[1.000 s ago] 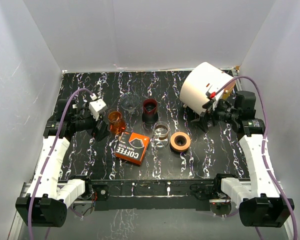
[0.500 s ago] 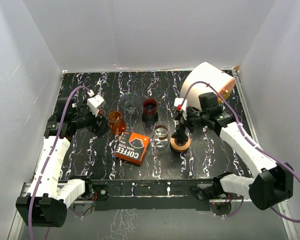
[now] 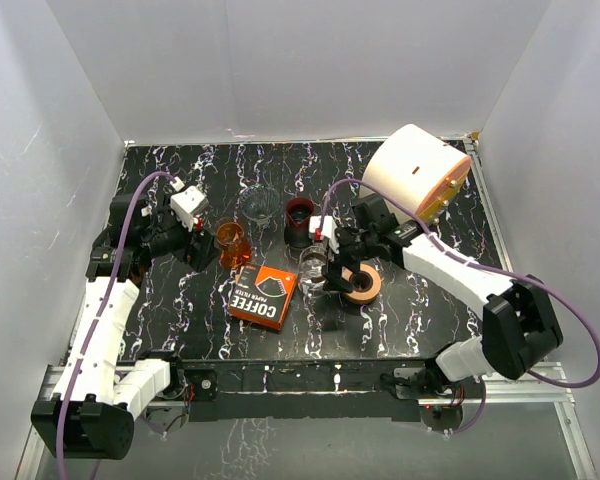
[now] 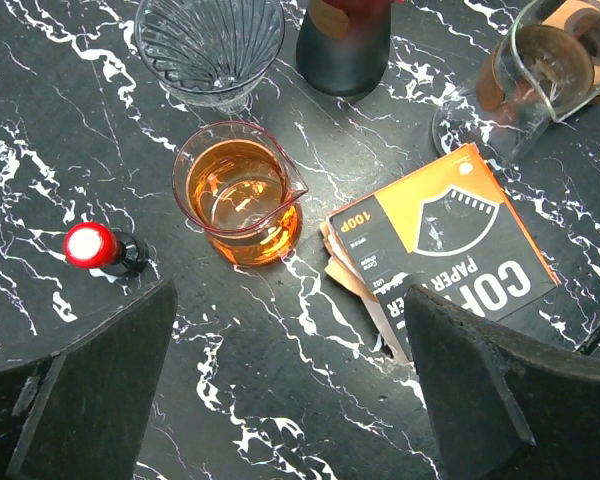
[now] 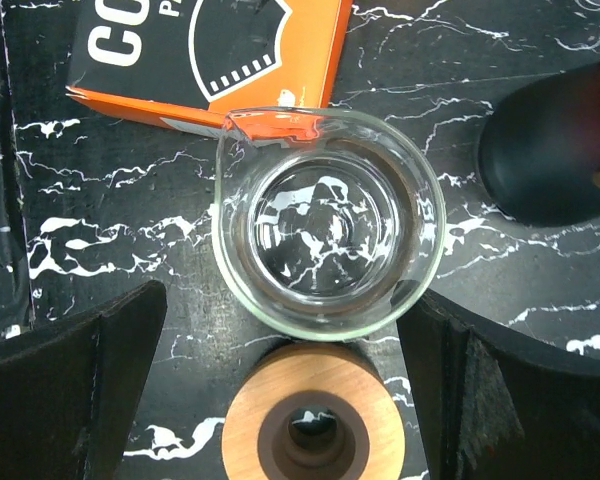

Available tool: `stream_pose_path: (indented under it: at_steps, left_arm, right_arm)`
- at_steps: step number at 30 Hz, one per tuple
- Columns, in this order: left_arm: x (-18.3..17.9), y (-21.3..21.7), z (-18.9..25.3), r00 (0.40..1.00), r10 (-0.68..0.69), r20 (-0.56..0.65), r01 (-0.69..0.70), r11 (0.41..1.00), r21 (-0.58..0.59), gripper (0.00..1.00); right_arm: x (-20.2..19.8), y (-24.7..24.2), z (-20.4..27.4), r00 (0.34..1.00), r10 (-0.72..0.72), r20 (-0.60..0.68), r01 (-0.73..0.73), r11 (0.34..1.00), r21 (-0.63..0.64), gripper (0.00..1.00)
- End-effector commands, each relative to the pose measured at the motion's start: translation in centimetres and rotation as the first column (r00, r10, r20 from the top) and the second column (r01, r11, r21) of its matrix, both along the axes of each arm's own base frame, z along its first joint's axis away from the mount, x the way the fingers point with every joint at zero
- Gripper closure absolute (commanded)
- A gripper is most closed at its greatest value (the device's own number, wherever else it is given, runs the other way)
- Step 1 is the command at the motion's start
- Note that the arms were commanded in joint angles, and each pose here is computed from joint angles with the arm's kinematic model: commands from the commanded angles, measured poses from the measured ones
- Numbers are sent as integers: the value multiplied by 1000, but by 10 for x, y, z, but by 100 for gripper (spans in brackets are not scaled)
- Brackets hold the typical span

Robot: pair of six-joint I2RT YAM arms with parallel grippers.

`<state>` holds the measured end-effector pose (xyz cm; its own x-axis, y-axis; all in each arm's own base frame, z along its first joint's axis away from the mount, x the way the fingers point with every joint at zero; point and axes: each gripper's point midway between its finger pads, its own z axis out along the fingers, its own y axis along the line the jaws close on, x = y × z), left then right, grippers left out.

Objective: Place the coffee filter in the dripper
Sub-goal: Move the coffee server to the center of the board.

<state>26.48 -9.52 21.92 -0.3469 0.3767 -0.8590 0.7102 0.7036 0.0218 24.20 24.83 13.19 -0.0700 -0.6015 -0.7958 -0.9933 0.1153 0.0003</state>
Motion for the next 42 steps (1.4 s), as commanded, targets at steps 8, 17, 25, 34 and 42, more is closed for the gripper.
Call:
stream_pose_path:
  at_steps: [8,17,25,34,42]
  left_arm:
    - [-6,-3,8,998,-18,56,19,1000,-13,2]
    - [-8,-4,12,997,-22,71,23,1000,-15,1]
    - [-8,-3,10,996,-27,81,27,1000,-5,1]
    - [-9,-2,6,996,-32,79,32,999,6,1]
    - [-7,-3,3,997,-32,67,32,999,2,1]
  right_arm:
    - [23,35,18,992,13,127,-17,999,34,3]
    - [44,46,24,985,-2,172,-6,999,46,2]
    - [25,53,23,990,69,119,-76,996,51,3]
    - [2,50,26,993,90,79,-95,994,61,26]
    - [-24,52,32,992,105,70,-112,989,99,32]
